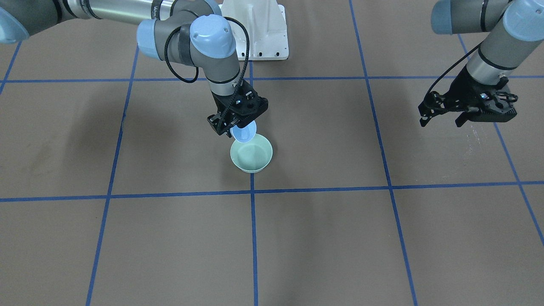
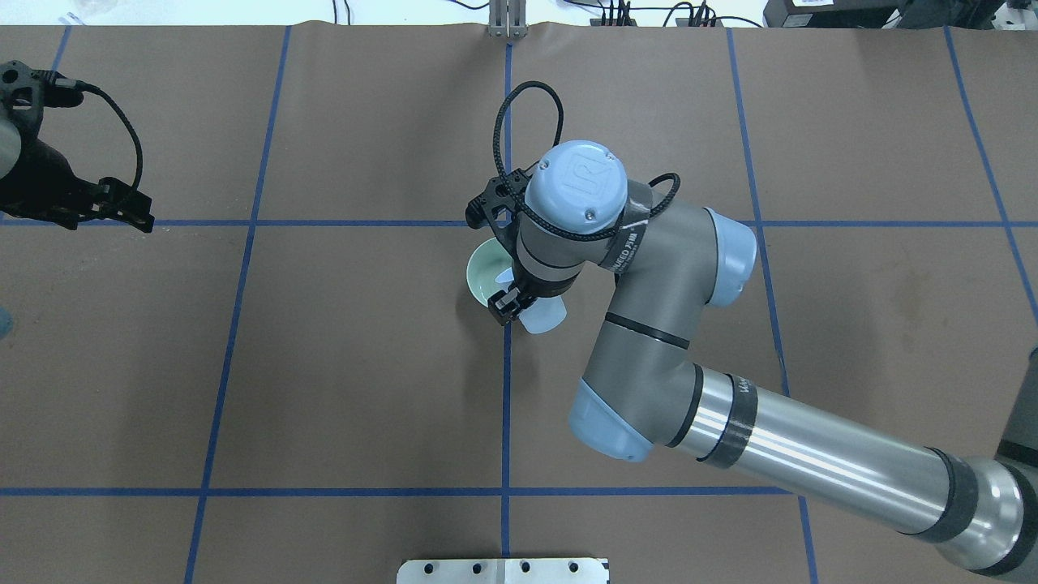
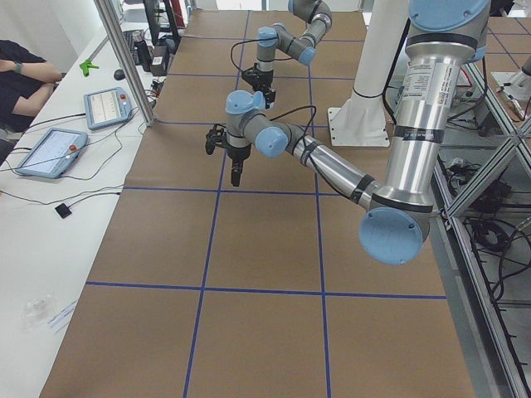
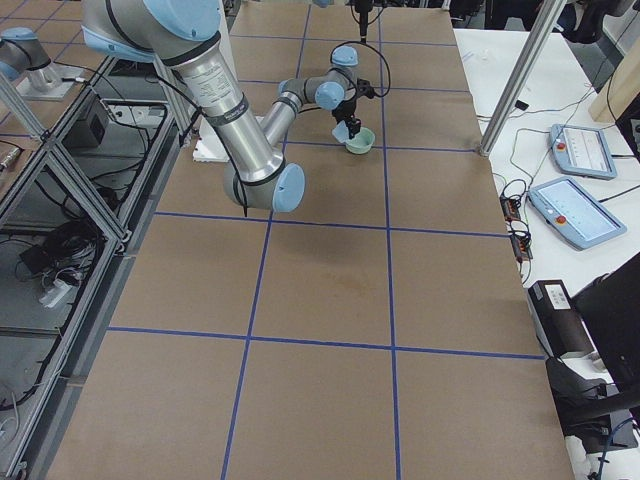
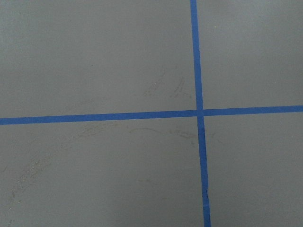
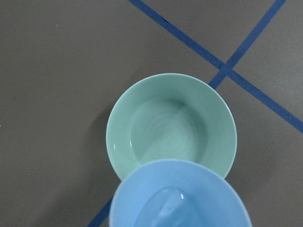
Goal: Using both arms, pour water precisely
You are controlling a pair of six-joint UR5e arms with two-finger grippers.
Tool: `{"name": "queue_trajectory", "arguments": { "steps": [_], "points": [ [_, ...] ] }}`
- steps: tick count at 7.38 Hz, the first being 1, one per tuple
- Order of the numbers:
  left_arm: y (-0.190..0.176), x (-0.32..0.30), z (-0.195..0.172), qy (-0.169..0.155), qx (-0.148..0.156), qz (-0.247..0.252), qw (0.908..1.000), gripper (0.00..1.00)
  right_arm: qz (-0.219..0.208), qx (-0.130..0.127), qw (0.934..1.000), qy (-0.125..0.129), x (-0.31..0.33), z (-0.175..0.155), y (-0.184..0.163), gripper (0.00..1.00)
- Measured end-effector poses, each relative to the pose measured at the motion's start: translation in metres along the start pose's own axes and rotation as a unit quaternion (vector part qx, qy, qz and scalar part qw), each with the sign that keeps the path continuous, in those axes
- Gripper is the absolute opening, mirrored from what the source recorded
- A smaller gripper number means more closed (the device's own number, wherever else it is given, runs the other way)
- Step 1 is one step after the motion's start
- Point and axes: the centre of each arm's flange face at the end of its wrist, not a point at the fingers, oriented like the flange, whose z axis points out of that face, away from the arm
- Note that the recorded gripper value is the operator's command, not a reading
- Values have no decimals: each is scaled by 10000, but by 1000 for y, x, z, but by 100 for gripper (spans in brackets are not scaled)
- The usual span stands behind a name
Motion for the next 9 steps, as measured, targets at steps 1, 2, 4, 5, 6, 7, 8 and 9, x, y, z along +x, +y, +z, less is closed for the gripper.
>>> {"name": "queue_trajectory", "arguments": {
  "steps": [1,2,4,5,6,7,8,9],
  "points": [
    [-1,-1,-2,5,15,-6,10000,100,-20,-166,9999,43,-2,5,-5,0],
    [-1,0,-3,12,27,-4,10000,100,-5,-311,9995,93,-1,10,-6,0],
    [-1,0,-5,47,20,-5,10000,100,56,-567,9982,167,1,16,-4,0],
    [-1,-1,-7,56,21,-16,10000,100,105,-691,9974,167,3,19,-5,0],
    [-2,-1,-8,59,28,-24,10000,100,156,-856,9960,182,2,20,-12,0],
    [-2,-2,-8,62,32,-25,10000,100,189,-1035,9942,237,-1,18,-23,0],
    [-1,-1,-9,68,39,-21,10000,100,218,-1208,9920,300,-3,13,-35,0],
    [-1,0,-12,81,56,-13,10000,100,242,-1394,9892,381,-6,10,-46,0]
  ]
}}
